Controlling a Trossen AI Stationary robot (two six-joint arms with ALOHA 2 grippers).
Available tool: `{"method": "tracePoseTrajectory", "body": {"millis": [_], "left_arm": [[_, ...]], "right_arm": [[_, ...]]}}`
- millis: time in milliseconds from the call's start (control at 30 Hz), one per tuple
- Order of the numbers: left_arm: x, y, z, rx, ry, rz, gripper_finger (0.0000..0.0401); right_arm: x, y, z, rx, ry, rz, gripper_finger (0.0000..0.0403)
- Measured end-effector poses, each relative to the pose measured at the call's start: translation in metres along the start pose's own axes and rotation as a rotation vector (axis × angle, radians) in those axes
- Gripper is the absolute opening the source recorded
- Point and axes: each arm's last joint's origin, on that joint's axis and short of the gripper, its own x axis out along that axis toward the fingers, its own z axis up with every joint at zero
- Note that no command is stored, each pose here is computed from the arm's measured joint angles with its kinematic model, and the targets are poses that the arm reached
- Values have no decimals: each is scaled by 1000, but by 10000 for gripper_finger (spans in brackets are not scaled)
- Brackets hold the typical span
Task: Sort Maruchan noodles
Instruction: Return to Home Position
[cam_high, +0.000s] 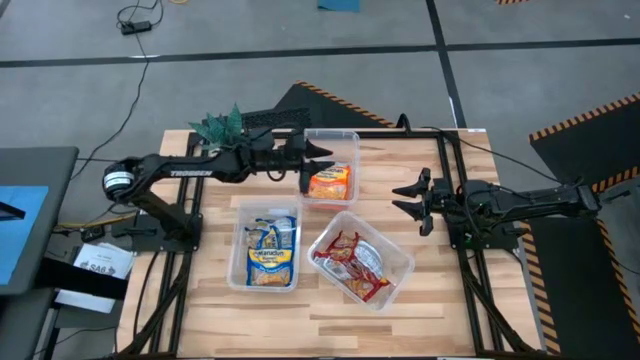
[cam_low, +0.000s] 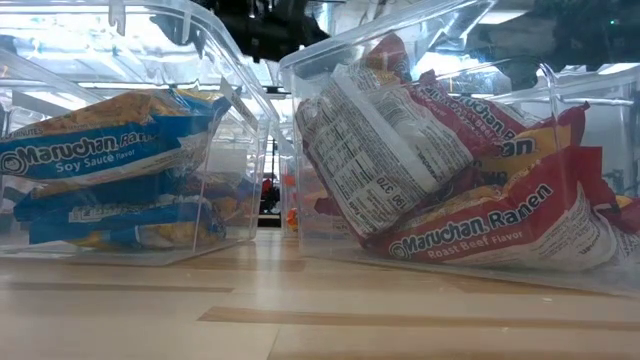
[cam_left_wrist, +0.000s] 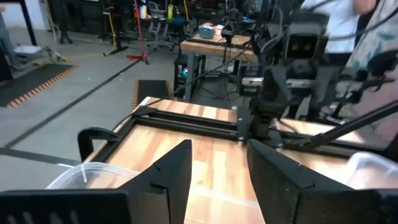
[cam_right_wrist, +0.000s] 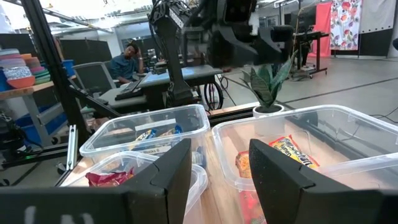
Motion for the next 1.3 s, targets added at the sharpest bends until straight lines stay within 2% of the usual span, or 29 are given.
{"method": "tracePoseTrajectory", "body": {"millis": [100,267,467,700,933,1067,1300], "left_arm": [[-13,-3,13,-25,7,-1,145],[-48,-21,30,28,8,-33,137],[-108,-39,7,70,-162,-75,108],[-162,-41,-32,62,-311,-72,17],[-179,-42,-44,72,-328,-85,1],[-180,-43,-48,79,-311,-138,1],[-181,-44,-58,20,-276,-194,0]], "right_arm": [[0,0,0,0,1,0,182],[0,0,0,-1,3,2,182],[0,0,0,-1,1,2,182],[0,0,0,-1,2,2,182],[0,0,0,-2,1,2,182],[0,0,0,-1,1,2,182],[0,0,0,-1,1,2,182]]}}
